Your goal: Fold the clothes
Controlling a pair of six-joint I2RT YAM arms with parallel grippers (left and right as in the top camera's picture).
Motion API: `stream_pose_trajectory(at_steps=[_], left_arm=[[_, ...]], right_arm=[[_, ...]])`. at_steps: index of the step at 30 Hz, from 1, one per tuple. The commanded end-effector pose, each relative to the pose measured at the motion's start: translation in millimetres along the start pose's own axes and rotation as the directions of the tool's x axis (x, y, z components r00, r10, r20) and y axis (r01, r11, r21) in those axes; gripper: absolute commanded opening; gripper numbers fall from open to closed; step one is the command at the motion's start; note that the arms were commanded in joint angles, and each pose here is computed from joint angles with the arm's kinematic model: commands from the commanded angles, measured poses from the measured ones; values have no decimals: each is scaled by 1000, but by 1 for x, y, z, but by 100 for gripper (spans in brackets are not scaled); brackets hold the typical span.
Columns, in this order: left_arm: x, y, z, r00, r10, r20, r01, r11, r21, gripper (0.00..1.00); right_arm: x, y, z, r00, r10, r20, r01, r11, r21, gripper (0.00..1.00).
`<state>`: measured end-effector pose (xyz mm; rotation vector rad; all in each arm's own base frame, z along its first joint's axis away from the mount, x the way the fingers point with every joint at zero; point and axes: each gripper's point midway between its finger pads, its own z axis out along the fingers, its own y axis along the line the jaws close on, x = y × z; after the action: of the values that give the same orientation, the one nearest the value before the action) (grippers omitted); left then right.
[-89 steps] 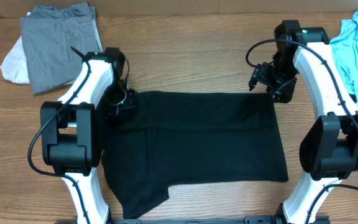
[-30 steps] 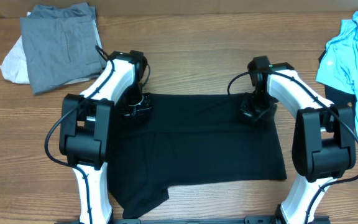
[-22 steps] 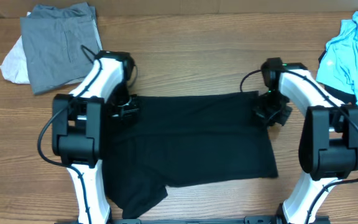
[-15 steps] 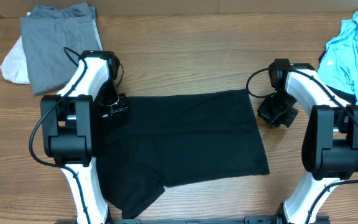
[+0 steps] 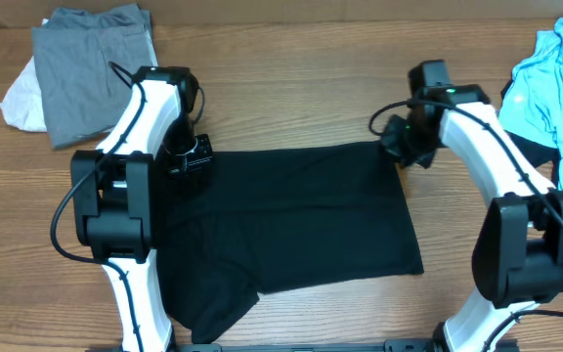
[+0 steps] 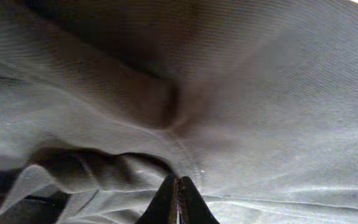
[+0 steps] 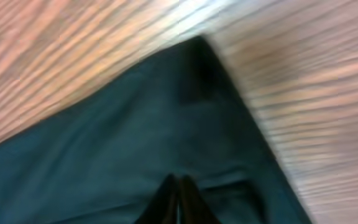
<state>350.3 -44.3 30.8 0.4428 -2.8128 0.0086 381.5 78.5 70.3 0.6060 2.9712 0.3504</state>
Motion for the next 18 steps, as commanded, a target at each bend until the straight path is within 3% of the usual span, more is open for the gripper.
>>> stream_pose_trajectory(at_steps=[1,5,8,13,18], left_arm=[[-1,-7,-15,999,18,41,-19,999,30,6],[-1,-8,-15,999,18,39,-19,999,37,8],[0,-8,-15,999,18,38,-20,999,37,29],[-1,-8,-15,999,18,40,-20,999,38,38],[-1,-10,-15,999,19,39,-21,999,45,65]], right_arm=[[14,14,15,997,-52,-50,51,998,-36,4],[17,12,34,995,-48,-84,47,999,-16,4],[19,5,48,993,-17,-115,19,1000,12,4],[17,-8,62,993,16,-115,-6,996,85,4],[14,-12,75,993,20,-116,-9,995,101,4]])
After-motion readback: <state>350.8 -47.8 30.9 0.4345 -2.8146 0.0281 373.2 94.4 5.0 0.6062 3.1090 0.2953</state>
